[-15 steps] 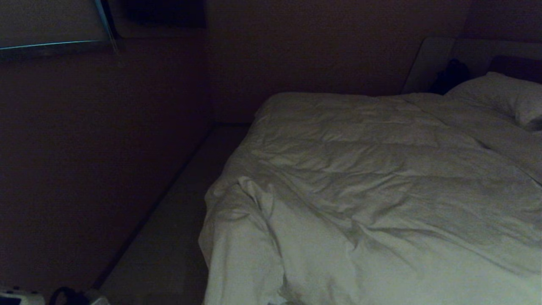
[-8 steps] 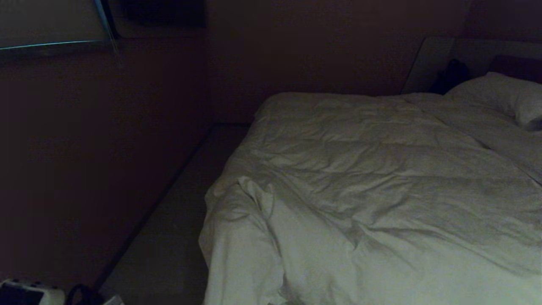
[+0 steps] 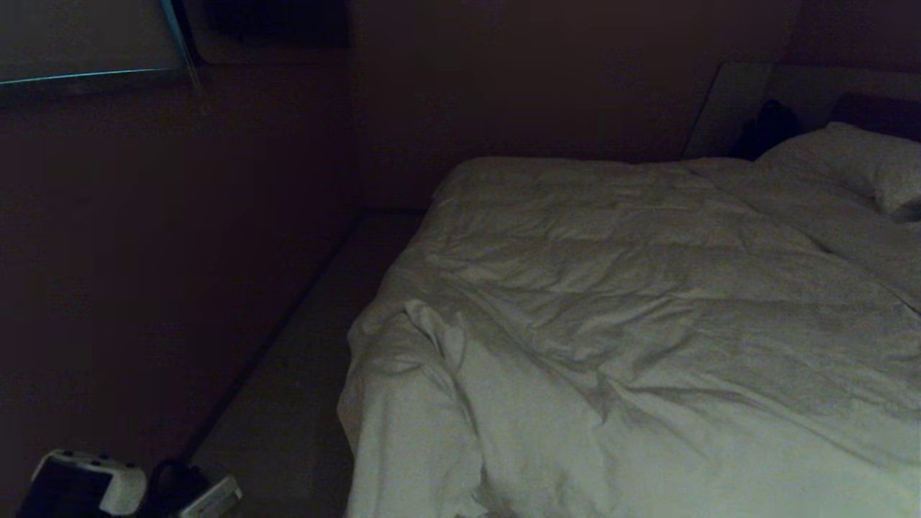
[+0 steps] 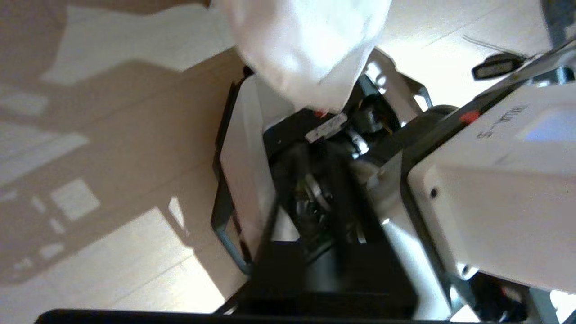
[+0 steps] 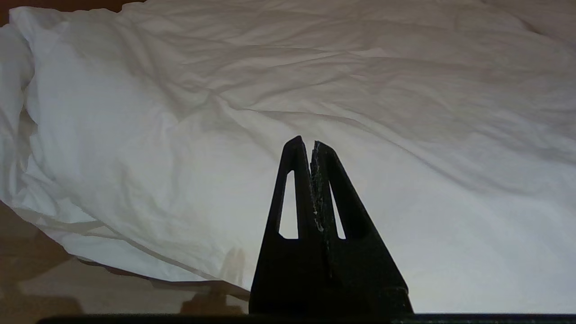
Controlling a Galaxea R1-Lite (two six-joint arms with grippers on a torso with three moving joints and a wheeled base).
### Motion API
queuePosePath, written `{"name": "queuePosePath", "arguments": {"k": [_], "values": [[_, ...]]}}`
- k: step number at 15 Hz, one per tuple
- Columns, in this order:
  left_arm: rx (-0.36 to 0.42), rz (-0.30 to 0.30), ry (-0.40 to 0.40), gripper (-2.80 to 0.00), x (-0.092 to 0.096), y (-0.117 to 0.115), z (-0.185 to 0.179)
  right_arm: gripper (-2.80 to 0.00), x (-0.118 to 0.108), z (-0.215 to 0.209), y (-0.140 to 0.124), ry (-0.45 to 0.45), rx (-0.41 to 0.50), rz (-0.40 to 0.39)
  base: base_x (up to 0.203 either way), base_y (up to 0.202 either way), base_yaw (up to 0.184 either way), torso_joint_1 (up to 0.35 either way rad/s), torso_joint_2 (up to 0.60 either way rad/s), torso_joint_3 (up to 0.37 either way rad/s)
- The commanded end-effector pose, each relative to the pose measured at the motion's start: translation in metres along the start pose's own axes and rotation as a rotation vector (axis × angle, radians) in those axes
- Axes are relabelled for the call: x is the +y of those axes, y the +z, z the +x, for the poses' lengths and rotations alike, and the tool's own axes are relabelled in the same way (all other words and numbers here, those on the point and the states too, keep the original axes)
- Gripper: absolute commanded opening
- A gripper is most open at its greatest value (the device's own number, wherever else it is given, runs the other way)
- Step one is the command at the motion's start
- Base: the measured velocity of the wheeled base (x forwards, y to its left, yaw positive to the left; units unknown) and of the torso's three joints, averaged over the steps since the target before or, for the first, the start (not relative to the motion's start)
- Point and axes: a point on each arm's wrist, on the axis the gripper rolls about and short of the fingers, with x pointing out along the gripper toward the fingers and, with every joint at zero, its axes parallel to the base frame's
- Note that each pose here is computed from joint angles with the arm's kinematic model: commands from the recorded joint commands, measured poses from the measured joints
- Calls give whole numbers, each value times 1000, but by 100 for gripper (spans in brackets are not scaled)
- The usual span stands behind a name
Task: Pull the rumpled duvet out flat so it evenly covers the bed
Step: Flatten the corners of the folded blanket
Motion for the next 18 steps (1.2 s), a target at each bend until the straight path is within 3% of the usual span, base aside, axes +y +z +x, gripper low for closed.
{"name": "queuePosePath", "arguments": {"k": [1,5,10,13,15,18], "values": [[17,-3,-22,0,-2,3,6,-280,0,0,0,0,0,0,0,0,0,0,0,0],[40,10,-63,0,-12,10,12,-280,0,0,0,1,0,0,0,0,0,0,0,0],[56,53,0,0,-23,16,48,-280,0,0,0,0,1,0,0,0,0,0,0,0],[-40,94,74,0,-37,15,74,-280,0,0,0,0,0,0,0,0,0,0,0,0],[-131,77,76,0,-39,15,78,-280,0,0,0,0,0,0,0,0,0,0,0,0],[-126,65,101,0,-37,13,83,-280,0,0,0,2,1,0,0,0,0,0,0,0]]}}
